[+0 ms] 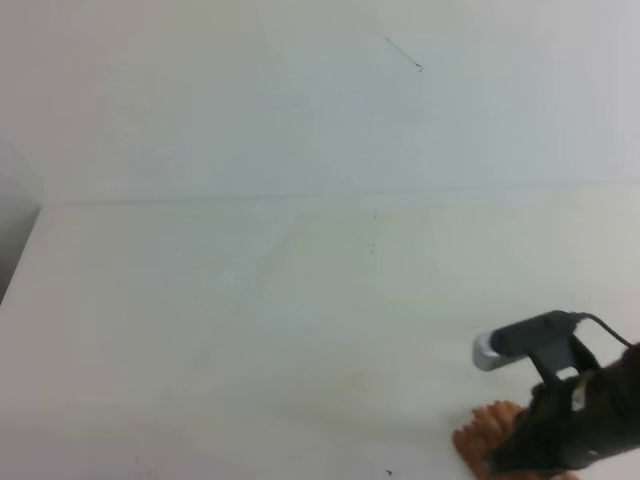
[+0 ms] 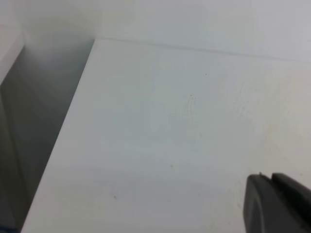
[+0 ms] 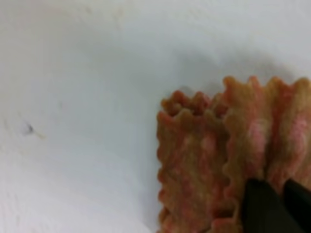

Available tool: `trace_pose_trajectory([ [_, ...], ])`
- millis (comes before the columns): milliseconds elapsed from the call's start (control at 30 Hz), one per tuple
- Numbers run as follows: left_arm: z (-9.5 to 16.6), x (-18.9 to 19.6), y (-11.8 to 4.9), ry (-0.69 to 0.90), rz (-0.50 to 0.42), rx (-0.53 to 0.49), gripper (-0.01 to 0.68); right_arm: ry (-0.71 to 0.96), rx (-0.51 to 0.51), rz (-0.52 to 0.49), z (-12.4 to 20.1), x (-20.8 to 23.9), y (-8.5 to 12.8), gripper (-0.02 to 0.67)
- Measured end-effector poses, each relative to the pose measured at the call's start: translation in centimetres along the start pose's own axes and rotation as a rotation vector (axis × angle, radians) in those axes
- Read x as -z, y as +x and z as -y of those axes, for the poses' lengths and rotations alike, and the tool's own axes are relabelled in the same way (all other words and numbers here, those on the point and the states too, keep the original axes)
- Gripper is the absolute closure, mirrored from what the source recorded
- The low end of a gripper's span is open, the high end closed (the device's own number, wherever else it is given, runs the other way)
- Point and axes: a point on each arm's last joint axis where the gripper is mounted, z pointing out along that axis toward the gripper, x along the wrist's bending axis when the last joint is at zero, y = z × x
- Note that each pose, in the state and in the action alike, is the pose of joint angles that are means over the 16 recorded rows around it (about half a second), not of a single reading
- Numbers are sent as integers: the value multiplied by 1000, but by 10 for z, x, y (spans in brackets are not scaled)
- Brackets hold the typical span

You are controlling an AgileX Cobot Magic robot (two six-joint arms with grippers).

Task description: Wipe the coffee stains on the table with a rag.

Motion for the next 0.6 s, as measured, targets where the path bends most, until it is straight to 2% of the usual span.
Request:
trace_pose_trajectory([
  [200, 0, 0, 0, 0, 0, 0, 674, -136, -29, 18, 3, 26, -9, 648],
  [400, 0, 0, 0, 0, 0, 0, 674, -298, -49, 32, -25, 40, -15, 630],
  [500, 0, 0, 0, 0, 0, 0, 674, -334, -69, 39, -43, 36, -19, 590],
  [600, 0, 0, 0, 0, 0, 0, 674, -326, -95, 45, -57, 24, -24, 520],
])
